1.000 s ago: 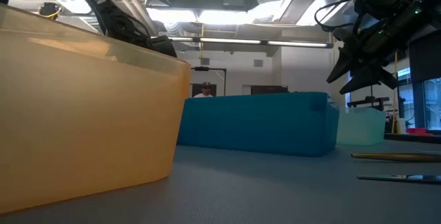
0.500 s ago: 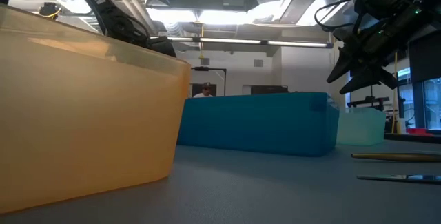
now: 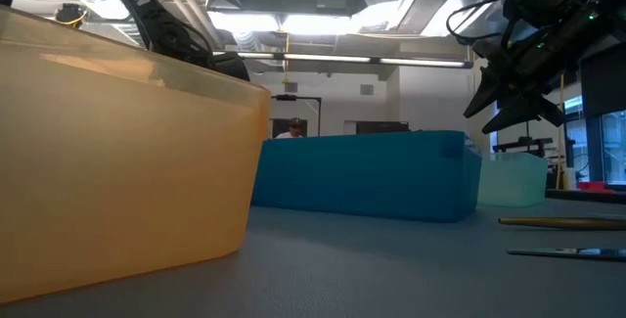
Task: Sort silverware by color (type)
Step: Put the right yellow knife into the light blue bin
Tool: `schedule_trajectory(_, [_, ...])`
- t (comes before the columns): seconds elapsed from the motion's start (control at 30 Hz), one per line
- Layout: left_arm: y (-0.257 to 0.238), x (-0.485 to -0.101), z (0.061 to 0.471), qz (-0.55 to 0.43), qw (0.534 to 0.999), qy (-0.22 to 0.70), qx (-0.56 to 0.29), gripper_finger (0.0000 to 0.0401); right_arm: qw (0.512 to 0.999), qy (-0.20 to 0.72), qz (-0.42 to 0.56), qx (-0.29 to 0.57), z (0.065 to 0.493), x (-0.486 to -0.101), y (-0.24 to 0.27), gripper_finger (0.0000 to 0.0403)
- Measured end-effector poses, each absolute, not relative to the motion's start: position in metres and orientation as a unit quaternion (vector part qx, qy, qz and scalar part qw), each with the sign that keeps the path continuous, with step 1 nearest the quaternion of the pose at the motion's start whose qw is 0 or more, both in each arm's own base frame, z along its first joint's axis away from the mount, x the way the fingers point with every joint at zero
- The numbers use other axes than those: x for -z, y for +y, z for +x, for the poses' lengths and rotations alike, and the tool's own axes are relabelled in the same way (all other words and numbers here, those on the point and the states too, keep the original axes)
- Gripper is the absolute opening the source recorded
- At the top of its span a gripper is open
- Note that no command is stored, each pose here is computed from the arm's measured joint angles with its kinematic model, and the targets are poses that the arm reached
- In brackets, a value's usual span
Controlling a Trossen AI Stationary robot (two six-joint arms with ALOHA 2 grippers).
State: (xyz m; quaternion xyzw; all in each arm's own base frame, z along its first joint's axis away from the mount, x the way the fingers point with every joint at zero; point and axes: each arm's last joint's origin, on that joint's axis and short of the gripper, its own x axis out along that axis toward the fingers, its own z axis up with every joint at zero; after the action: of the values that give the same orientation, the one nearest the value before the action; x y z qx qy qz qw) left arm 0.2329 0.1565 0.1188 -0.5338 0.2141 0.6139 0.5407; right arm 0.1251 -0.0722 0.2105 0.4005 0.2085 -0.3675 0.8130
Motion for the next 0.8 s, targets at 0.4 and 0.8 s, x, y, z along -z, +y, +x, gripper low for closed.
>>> schedule_trajectory(0.4, [0.157,-0.127,0.233,-0.525,0.562,0.207,-0.605,0.0033,0.813,0.209,0.401,0.367,0.125,-0.210,-0.072,0.0209])
schedule_trajectory(0.8, [0.158,-0.159,0.232,-0.502,0.627,0.166,-0.572,0.0033,0.813,0.209,0.401,0.367,0.125,-0.210,-0.072,0.0209])
